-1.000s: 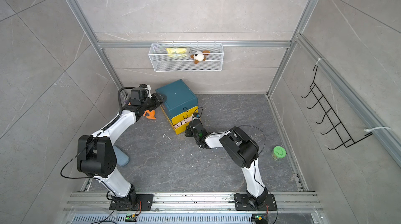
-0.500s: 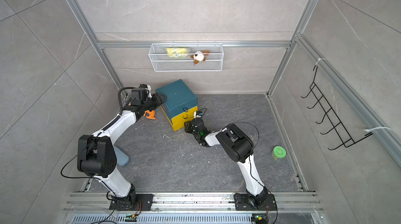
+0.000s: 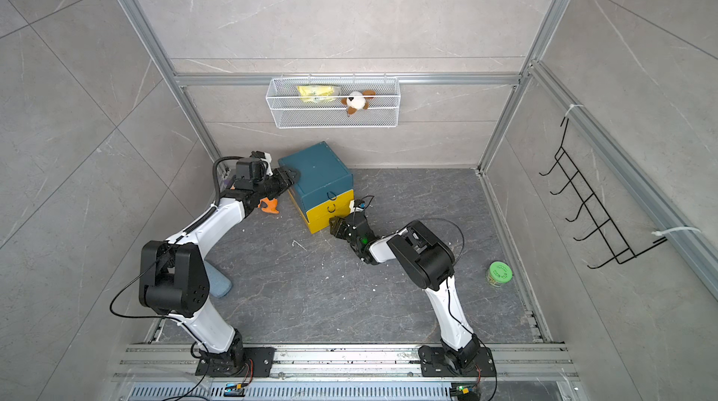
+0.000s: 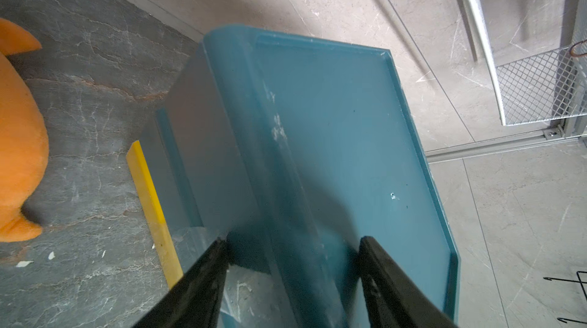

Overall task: Place the umbrella in the drawer by color
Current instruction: Close the drawer in the storage box, then move the storage box to the center of the board.

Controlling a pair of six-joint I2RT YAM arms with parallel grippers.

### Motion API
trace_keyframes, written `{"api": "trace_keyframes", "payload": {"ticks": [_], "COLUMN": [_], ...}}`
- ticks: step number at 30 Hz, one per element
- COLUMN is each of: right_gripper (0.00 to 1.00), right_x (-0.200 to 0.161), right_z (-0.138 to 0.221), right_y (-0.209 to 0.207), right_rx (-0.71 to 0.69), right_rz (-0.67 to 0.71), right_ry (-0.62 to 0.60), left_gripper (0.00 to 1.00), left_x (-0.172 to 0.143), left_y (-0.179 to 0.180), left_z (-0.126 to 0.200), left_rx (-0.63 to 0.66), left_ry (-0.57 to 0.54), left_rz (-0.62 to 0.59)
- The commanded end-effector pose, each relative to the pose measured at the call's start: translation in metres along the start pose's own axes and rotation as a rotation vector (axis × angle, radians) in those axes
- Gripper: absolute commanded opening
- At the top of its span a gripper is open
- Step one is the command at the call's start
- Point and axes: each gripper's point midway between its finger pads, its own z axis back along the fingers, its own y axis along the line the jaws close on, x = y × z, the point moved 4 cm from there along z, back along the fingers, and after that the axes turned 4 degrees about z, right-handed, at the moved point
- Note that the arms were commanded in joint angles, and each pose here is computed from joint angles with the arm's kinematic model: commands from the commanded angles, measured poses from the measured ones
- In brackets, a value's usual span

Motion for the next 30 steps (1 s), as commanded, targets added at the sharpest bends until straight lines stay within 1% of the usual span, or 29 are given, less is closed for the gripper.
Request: {"api": "trace_keyframes", "payload": {"ticks": [1,3,6,7,14,17,20,22,26,30], "right_gripper": [0.71,0.77,0.99,1.00,1.00,1.00,1.00,1.00,1.00,1.00], "right_x": [0.019,0.022,0.028,0.031,0.053,0.072,0.094,0.113,0.144,0.178], "right_z": [0.021,0.032,0.050,0.056,0.097,0.115,0.131,0.139,0.142,0.130], "right_y": [0.011,0.012,0.016,0.018,0.029,0.037,0.047,0.056,0.072,0.083], "right_rx": [0.030,0.030,0.032,0.032,0.021,0.015,-0.025,-0.032,-0.018,0.009], "right_rz": [0.013,0.028,0.060,0.076,0.172,0.211,0.251,0.278,0.301,0.297], "right_ry": [-0.056,-0.059,-0.059,-0.056,-0.038,-0.052,-0.061,-0.083,-0.079,-0.060], "left_gripper": [0.72,0.74,0.75,0.76,0.77,0.78,0.79,0.79,0.80,0.80], "left_x": [-0.053,-0.050,-0.048,-0.047,-0.042,-0.039,-0.035,-0.033,-0.031,-0.029], "left_y": [0.042,0.039,0.035,0.033,0.024,0.020,0.016,0.014,0.012,0.011], "left_z": [-0.007,-0.004,0.000,0.001,0.013,0.016,0.018,0.019,0.020,0.016], "left_rx": [0.157,0.151,0.144,0.141,0.126,0.124,0.123,0.121,0.118,0.117], "left_ry": [0.196,0.187,0.180,0.176,0.153,0.144,0.136,0.131,0.125,0.125], "left_rz": [0.049,0.047,0.044,0.042,0.034,0.030,0.023,0.020,0.016,0.013]}}
